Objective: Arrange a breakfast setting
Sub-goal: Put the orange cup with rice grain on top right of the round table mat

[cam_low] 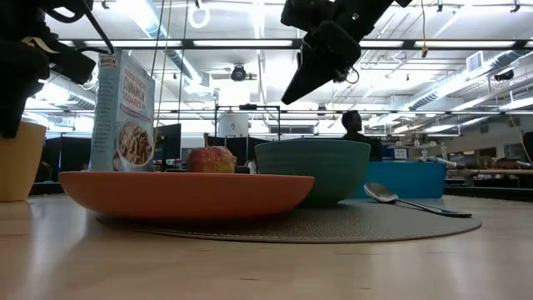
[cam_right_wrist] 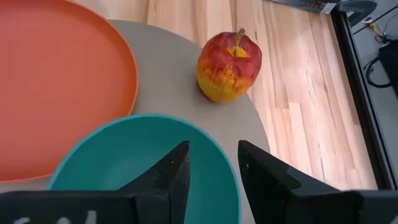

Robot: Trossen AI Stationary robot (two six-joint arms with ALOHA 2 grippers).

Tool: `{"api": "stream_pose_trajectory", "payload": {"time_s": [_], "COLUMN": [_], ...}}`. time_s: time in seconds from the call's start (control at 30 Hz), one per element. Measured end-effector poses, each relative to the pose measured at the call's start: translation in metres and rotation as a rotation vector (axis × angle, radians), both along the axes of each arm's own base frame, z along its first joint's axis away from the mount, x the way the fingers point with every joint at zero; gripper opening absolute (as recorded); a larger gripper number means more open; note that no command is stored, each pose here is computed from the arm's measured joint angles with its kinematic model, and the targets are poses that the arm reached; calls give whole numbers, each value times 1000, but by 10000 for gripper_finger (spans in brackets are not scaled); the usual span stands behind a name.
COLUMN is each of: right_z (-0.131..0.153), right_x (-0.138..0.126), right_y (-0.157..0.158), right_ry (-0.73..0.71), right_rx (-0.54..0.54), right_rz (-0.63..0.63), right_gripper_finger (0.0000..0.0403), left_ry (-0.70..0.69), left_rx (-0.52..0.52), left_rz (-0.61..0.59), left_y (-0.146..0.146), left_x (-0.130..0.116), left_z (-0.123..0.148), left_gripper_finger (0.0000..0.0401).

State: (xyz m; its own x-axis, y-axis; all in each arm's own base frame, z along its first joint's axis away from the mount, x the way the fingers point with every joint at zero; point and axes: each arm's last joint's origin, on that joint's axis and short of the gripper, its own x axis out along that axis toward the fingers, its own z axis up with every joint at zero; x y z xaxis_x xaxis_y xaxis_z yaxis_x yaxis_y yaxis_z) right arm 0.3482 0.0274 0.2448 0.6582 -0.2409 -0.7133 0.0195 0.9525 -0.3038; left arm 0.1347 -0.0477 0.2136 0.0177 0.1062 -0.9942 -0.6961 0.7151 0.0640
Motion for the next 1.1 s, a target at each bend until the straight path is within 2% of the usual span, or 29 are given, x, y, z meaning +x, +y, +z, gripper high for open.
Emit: {"api": "stream_pose_trajectory", "payload": {"time_s": [0.23, 0.43, 0.6, 0.87, 1.1], "right_z": [0, 19, 37, 39, 37], "right_x": [-3, -14, -26, -52, -77], "right_y": [1, 10, 14, 18, 19], "right_ry": [22, -18, -91, -120, -132], "right_rx": [-5, -57, -57, -7, 39], "right_rz": [7, 22, 31, -12, -71], "right_gripper_finger": [142, 142, 142, 142, 142], "left_ry": [-35, -170, -298, -343, -294], "left_rx": [-11, -12, 94, 207, 215], "left_rz": [-26, -128, -213, -371, -530], "left_y": [-2, -5, -4, 11, 37], "left_x": [4, 16, 33, 76, 129], "left_z": [13, 52, 90, 130, 133], "left_gripper_finger": [14, 14, 14, 14, 14]}}
